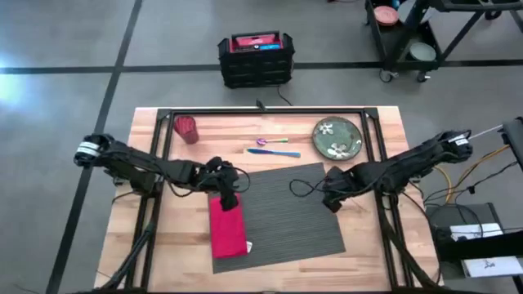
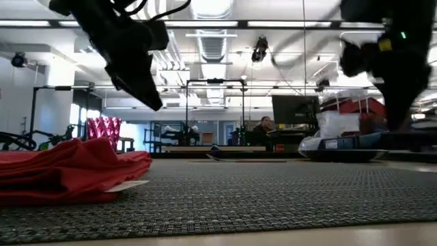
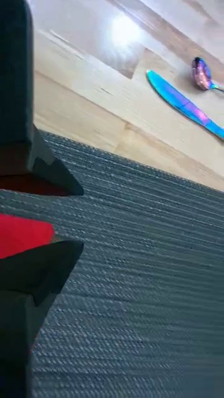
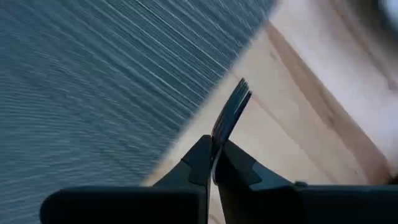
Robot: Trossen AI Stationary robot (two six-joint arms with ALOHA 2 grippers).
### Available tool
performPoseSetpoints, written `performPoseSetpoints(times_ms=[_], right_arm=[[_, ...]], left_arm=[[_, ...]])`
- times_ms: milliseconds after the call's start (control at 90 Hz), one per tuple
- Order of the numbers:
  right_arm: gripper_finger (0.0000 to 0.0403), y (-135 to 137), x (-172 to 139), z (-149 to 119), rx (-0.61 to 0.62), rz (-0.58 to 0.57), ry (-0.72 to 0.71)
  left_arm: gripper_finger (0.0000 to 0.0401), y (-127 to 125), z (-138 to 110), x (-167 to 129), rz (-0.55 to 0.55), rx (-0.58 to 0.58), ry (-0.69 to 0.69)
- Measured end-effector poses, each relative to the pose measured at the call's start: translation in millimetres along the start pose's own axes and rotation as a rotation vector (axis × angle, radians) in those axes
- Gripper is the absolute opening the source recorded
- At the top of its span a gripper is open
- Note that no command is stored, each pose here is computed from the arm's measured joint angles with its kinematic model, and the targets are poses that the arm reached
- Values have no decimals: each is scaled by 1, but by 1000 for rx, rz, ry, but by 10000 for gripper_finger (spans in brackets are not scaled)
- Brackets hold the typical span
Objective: Set table place
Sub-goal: Put the blue fork on top of the red table napkin
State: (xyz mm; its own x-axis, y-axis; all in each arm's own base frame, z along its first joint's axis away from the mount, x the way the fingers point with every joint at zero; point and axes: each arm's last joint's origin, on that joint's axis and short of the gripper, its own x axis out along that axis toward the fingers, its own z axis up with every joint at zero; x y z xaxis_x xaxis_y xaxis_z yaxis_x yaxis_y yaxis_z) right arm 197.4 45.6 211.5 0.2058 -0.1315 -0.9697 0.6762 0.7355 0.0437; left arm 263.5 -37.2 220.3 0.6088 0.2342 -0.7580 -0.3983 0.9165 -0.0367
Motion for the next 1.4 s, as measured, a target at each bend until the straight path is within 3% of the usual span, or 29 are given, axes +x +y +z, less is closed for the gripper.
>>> performPoseSetpoints(times_ms=[178,422,622,856,978,1211,1400], right_arm=[[1,24,-41,26,-105,118,-232],[0,49,-97,57,-304,260,-590],[0,67,-113,72,-407,387,-857],[0,89,-103,81,-446,561,-1003],[0,102,-97,87,-474,580,-1041],[0,120,-92,97,-509,578,-1051],[0,122,-95,98,-533,584,-1049]], left_arm=[[114,-7,13,-2,-87,-14,-105],[114,-20,34,-8,-292,2,-295],[148,-24,49,-15,-384,21,-454],[211,-25,54,-15,-372,48,-522],[222,-29,52,-4,-373,60,-510],[198,-39,54,10,-481,90,-523],[156,-39,55,9,-485,96,-524]])
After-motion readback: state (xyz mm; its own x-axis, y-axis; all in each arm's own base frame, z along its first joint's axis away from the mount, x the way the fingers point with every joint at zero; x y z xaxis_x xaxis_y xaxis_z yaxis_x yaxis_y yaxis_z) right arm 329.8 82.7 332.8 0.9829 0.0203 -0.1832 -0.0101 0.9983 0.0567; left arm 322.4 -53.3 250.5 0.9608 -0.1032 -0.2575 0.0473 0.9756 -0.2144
